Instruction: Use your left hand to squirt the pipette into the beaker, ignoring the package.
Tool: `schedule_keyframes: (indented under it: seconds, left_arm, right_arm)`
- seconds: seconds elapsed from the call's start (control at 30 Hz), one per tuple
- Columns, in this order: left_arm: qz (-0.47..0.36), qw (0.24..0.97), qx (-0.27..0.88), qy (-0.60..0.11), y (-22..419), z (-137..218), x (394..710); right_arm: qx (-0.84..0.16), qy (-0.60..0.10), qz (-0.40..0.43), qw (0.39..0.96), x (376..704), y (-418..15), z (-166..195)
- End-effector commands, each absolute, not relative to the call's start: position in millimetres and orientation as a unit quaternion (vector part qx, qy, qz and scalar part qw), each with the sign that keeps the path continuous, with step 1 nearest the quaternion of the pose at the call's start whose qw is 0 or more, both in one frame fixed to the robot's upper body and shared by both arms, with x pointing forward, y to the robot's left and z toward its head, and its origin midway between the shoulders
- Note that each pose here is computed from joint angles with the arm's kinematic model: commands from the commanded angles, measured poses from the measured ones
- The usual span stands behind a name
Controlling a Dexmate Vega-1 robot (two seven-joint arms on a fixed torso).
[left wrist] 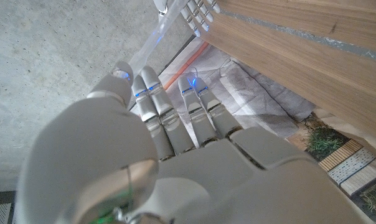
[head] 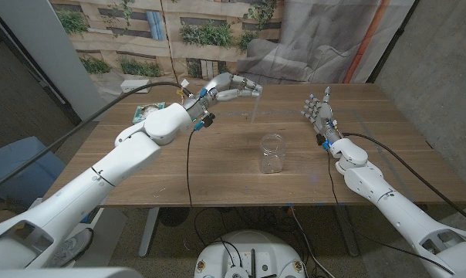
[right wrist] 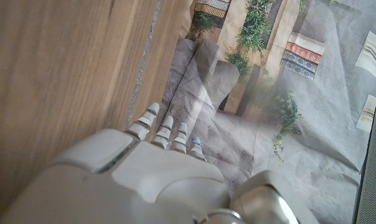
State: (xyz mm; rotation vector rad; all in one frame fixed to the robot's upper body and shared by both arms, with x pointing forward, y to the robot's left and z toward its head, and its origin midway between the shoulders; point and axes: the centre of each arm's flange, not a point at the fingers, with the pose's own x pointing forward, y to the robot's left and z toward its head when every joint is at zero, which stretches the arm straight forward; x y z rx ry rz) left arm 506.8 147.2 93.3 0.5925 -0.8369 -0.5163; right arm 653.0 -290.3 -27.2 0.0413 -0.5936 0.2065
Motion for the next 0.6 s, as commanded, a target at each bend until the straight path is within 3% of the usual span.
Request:
schedule_keyframes:
  seconds: [0.03, 0.6]
  left_arm:
    - [-0.276, 0.834, 0.268, -0.396, 135.1, 90.3, 515.1]
    - [-0.314, 0.82, 0.246, -0.41, 106.6, 77.3, 510.2]
  right_arm:
    - [0.02, -0.292, 0.102, 0.951, 653.0, -290.4, -27.1]
    - [0.02, -0.292, 0.102, 0.951, 652.8, -290.6, -27.1]
